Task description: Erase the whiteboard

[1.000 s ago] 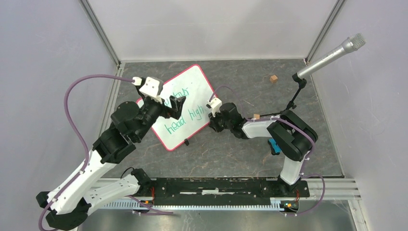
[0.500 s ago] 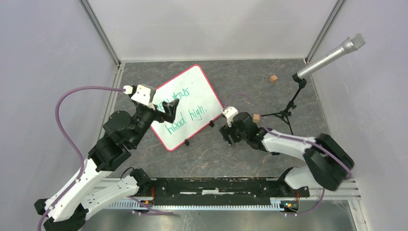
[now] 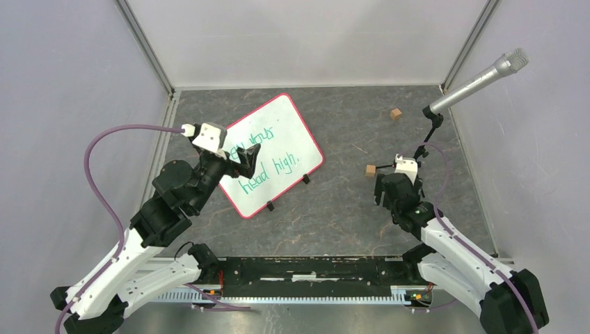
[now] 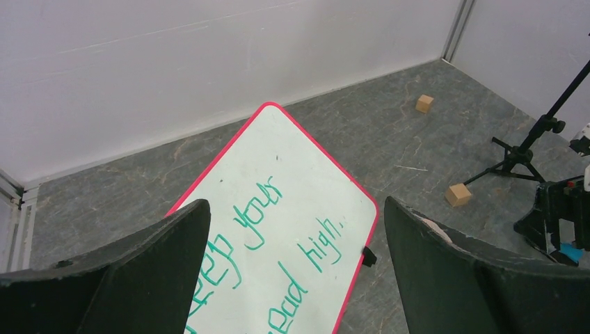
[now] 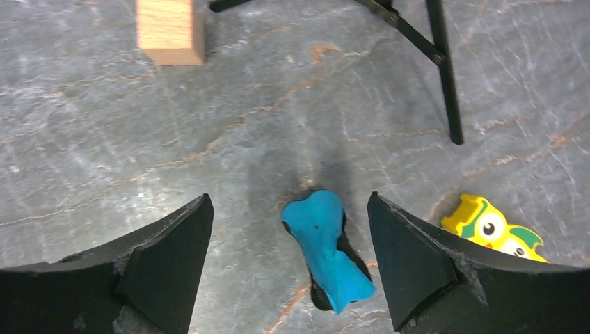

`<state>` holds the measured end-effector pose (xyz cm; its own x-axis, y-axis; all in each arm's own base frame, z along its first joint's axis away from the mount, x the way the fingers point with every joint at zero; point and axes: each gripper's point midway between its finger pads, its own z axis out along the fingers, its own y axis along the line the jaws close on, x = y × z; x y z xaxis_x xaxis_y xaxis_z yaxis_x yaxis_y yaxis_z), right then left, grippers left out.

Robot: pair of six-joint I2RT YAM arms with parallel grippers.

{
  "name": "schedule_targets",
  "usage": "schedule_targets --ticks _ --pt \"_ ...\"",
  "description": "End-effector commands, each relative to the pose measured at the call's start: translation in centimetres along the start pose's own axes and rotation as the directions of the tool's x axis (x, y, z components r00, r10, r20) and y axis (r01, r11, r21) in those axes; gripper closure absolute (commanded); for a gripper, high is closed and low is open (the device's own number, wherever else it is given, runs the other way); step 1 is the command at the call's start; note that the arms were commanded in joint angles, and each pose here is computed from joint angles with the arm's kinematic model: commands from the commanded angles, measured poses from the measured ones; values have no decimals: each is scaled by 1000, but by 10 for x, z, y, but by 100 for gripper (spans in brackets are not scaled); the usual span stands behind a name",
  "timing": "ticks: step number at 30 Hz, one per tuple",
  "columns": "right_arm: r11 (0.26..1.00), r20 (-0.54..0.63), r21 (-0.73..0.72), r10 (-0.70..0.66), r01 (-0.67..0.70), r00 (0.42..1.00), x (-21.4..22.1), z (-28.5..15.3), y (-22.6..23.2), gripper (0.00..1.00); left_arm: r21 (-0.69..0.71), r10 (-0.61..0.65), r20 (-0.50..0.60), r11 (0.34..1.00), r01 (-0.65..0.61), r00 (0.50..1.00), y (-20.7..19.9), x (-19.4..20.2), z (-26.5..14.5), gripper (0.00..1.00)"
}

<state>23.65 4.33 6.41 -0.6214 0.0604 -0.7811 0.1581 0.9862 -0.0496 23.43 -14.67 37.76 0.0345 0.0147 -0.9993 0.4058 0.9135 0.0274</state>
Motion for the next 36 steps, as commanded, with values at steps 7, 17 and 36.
schedule_targets --ticks 7,17,36 --pt "994 -129 60 104 -97 986 39 8 -29 12 -11 20 24 1000 -20 1000 1 -5 4 0" --pt "985 -180 -92 129 -147 975 49 2 -3 29 10 18 9 1000 -18 1000 -4 0 9 0" --pt "996 -152 16 89 -88 984 40 6 -20 46 30 21 -18 999 -21 1000 -11 8 15 0"
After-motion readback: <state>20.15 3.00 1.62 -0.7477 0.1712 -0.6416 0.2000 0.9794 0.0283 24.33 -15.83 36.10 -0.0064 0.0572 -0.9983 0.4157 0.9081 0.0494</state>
